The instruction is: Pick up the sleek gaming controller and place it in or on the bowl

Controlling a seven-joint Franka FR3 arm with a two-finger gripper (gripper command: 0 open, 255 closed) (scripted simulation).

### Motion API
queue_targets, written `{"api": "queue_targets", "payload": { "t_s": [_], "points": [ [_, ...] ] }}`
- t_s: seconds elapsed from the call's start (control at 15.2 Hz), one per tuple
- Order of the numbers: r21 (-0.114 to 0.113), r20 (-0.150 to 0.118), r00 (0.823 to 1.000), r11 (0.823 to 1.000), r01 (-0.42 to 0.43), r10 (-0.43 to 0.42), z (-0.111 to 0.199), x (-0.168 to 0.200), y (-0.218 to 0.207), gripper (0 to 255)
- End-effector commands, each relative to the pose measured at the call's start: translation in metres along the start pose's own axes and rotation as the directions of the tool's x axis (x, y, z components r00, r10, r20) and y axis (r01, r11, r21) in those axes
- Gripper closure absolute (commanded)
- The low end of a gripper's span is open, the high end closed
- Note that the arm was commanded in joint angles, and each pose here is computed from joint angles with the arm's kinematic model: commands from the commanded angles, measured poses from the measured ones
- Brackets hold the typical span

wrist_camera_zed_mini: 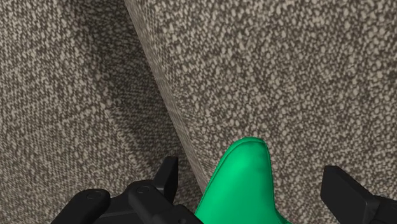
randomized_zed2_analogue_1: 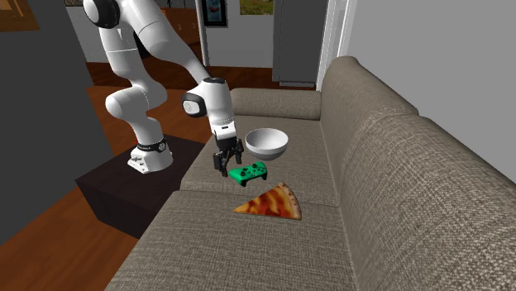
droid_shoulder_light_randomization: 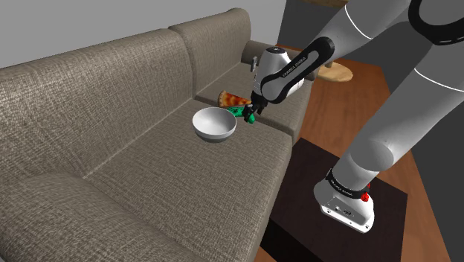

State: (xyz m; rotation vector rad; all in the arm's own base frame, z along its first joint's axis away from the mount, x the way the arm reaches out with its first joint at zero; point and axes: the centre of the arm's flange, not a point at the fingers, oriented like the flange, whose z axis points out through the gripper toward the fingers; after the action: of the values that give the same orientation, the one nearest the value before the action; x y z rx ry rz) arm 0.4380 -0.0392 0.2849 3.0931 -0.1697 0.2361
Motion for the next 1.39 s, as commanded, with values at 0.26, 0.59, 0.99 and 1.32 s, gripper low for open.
{"api": "queue_targets", "payload": {
  "t_s": [0.26, 0.59, 0.99, 1.32],
  "points": [
    [0.000, 0.000, 1.000, 1.000, 0.000, 0.000, 0.000, 0.000, 0.000, 255],
    [0.000, 0.000, 1.000, 1.000, 0.000, 0.000, 0.000, 0.000, 0.000, 255],
    [0.000, 0.000, 1.000, 1.000, 0.000, 0.000, -0.015, 0.002, 0.000, 255],
    [0.000, 0.000, 1.000, 1.000, 0.000, 0.000, -0.041, 0.006, 0.001, 255]
  ]
}}
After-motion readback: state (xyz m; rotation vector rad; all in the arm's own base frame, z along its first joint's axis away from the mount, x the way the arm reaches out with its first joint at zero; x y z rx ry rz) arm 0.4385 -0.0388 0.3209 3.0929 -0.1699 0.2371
